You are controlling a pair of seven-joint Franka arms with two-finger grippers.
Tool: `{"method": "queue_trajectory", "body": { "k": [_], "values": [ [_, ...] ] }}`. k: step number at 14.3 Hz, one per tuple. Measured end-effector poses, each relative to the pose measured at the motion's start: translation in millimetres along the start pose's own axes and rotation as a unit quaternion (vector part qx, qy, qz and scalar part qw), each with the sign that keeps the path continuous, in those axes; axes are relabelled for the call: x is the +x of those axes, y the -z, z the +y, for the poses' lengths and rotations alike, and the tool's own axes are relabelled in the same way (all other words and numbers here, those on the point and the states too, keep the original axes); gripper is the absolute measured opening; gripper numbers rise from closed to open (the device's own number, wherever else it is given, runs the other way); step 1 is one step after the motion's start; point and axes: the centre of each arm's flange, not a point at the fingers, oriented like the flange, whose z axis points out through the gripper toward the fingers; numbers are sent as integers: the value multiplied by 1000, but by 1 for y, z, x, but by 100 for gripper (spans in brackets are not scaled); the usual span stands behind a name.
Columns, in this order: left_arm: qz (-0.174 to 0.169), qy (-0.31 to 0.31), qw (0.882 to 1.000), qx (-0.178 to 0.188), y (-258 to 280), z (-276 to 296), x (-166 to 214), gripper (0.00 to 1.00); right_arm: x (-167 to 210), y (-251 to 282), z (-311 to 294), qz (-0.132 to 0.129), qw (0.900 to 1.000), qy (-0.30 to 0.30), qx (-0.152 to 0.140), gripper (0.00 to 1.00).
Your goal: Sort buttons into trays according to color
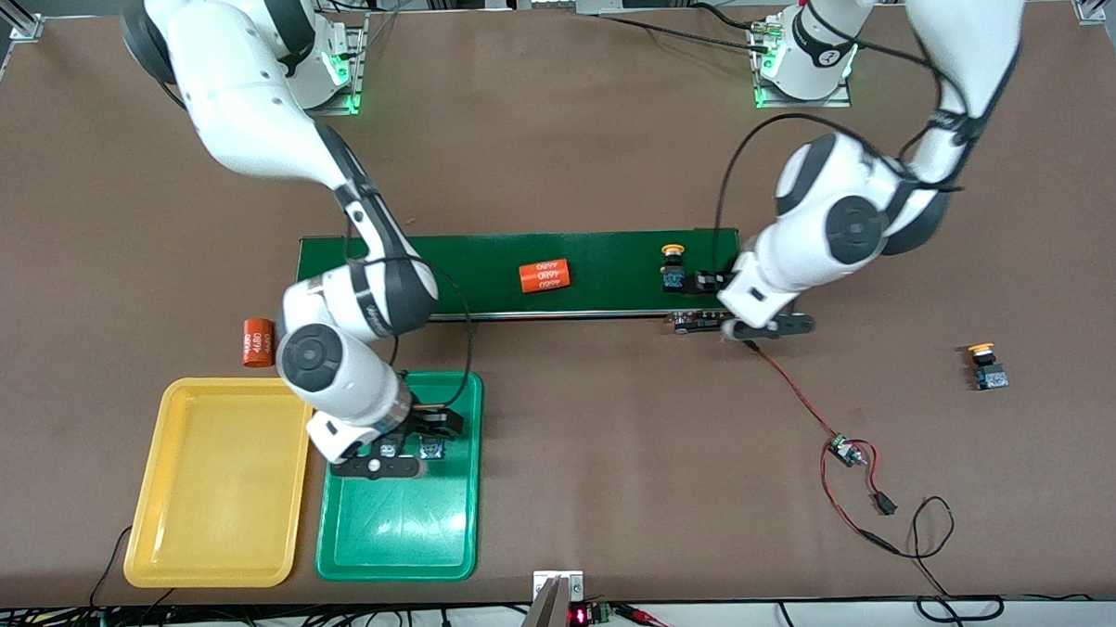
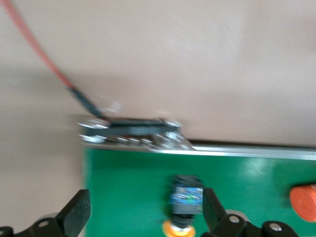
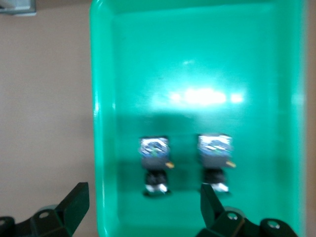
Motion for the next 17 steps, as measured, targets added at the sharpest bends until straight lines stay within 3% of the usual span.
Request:
{"method": "queue_trajectory", "body": {
  "k": [3,5,7,9,12,17],
  "values": [
    [17,-1,999,32,24,-64,30,100,9,74,34,-6,1000,-21,-21,100],
    [29,-25,997,73,28,-114,49,100,13,110,57,-2,999,-37,-31,100],
    [39,-38,991,123,29,-164,64,100,14,125,74,-8,998,-49,-40,100],
    [70,-42,983,163,29,-204,80,100,17,128,84,-9,997,-56,-45,100],
    [79,-23,981,174,14,-262,96,100,18,129,94,-15,997,-61,-49,100],
    [111,-91,972,184,1,-348,135,100,14,136,106,-39,996,-54,-56,100]
  ]
}}
